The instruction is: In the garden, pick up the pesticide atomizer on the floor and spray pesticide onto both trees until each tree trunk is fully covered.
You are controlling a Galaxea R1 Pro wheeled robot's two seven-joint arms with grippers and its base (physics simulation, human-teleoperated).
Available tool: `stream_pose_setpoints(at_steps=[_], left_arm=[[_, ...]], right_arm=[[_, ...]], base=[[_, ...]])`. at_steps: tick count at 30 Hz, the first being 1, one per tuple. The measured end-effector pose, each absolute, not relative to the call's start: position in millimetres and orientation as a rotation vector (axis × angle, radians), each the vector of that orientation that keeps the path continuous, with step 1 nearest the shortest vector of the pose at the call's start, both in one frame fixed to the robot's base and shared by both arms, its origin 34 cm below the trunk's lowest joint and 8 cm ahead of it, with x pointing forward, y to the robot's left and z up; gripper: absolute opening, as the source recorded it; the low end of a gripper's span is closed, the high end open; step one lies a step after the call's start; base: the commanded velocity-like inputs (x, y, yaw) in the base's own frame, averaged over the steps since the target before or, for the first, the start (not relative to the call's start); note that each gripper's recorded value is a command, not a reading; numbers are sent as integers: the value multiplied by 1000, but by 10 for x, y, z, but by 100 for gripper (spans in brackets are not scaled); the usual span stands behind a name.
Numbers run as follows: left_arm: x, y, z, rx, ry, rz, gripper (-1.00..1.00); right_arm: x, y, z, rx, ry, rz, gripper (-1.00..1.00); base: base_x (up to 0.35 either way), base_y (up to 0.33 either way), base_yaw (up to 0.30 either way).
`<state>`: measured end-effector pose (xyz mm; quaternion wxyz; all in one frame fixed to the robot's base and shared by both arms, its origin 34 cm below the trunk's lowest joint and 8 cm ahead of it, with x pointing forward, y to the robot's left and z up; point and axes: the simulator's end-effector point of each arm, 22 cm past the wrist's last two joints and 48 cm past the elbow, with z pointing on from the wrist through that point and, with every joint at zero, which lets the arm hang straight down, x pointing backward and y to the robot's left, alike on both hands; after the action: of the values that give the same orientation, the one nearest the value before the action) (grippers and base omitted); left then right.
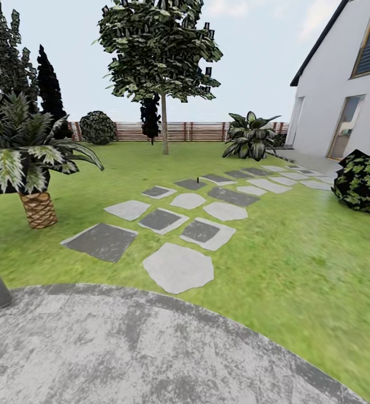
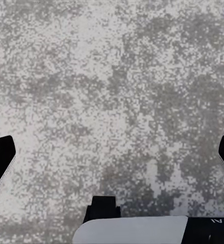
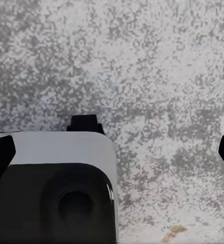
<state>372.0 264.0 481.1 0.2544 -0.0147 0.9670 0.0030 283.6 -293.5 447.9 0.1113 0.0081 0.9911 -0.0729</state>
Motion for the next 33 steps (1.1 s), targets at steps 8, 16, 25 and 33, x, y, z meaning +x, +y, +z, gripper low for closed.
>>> stream_pose_setpoints(at_steps=[8, 16, 25, 33], left_arm=[[3723, 2644, 4812, -41, 2626, 9, 100], [3722, 2652, 4812, -40, 2626, 11, 100], [3713, 2653, 4808, -39, 2628, 11, 100], [3716, 2653, 4809, -39, 2628, 11, 100]], right_arm=[[2810, -2937, 4475, 24, 2916, -215, 100], [2808, -2938, 4475, 24, 2916, -215, 100], [2808, -2939, 4475, 24, 2916, -215, 100], [2808, -2940, 4475, 24, 2916, -215, 100]], base=[[350, 0, 0], [337, 0, 0], [331, 0, 0], [331, 0, 0]])
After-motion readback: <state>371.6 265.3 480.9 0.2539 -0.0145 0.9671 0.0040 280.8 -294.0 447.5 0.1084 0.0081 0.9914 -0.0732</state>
